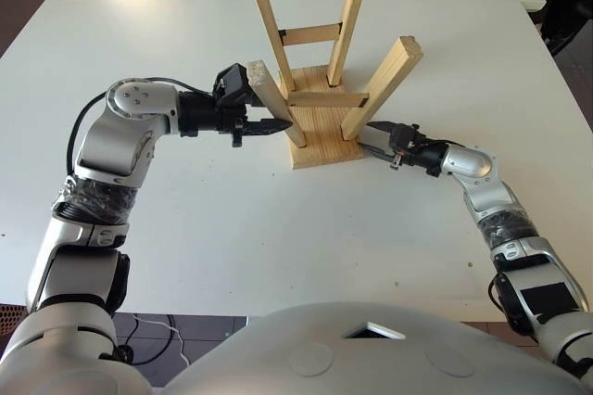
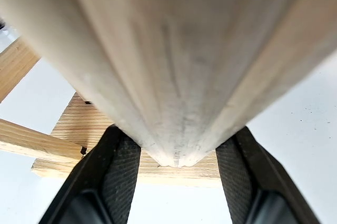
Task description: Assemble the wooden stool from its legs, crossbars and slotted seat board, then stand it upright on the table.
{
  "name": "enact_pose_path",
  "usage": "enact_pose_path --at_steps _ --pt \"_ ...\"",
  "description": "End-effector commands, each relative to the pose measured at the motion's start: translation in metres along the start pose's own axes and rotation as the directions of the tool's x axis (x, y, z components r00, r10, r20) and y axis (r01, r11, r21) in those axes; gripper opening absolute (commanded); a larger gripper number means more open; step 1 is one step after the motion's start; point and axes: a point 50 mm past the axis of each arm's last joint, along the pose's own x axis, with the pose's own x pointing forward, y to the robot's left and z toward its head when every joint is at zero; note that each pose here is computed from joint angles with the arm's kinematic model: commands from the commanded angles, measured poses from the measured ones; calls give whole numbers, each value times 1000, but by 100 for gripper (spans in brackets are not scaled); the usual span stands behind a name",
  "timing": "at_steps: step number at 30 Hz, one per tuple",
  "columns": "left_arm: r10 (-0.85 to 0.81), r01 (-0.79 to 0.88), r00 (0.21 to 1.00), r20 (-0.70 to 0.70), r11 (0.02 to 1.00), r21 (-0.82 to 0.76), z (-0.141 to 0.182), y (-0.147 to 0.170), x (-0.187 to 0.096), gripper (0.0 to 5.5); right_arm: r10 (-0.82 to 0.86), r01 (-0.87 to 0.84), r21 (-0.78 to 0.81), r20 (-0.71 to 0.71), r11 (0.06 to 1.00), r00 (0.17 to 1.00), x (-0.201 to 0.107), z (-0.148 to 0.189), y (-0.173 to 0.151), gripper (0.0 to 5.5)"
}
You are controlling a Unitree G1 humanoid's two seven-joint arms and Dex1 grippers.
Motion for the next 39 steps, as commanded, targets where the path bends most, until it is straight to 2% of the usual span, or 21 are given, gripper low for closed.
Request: enact_pose_path --at_steps 1,8,11,13,16,20,24,29,39 --pt "-48 26 991 -123 984 -176 -41 -18 5 204 -33 34 5 -112 999 993 -35 -3 -28 224" --pt "-32 10 993 -112 983 -185 -42 -24 4 204 -205 184 -179 -106 966 973 -62 64 -109 224" --pt "-29 9 994 -105 982 -189 -41 -25 4 204 -305 291 -238 -26 927 952 -57 115 -148 224" --pt "-27 8 994 -102 982 -191 -40 -25 3 204 -297 301 -267 56 916 953 -46 154 -163 224" --pt "-28 10 995 -99 983 -184 -38 -23 3 204 -196 233 -296 150 926 969 -11 211 -172 224" --pt "-50 34 994 -95 986 -163 -32 -23 5 204 45 -2 -381 103 925 994 40 249 -153 224" --pt "-73 59 993 -91 987 -151 -26 -24 7 204 224 -229 -387 -58 893 973 73 245 -134 224" --pt "-65 50 993 -99 988 -147 -25 -21 11 204 255 -321 -287 -243 903 936 92 204 -128 224" --pt "-34 18 994 -101 989 -150 -24 -16 13 204 479 -526 -87 -309 846 822 97 164 -100 224"
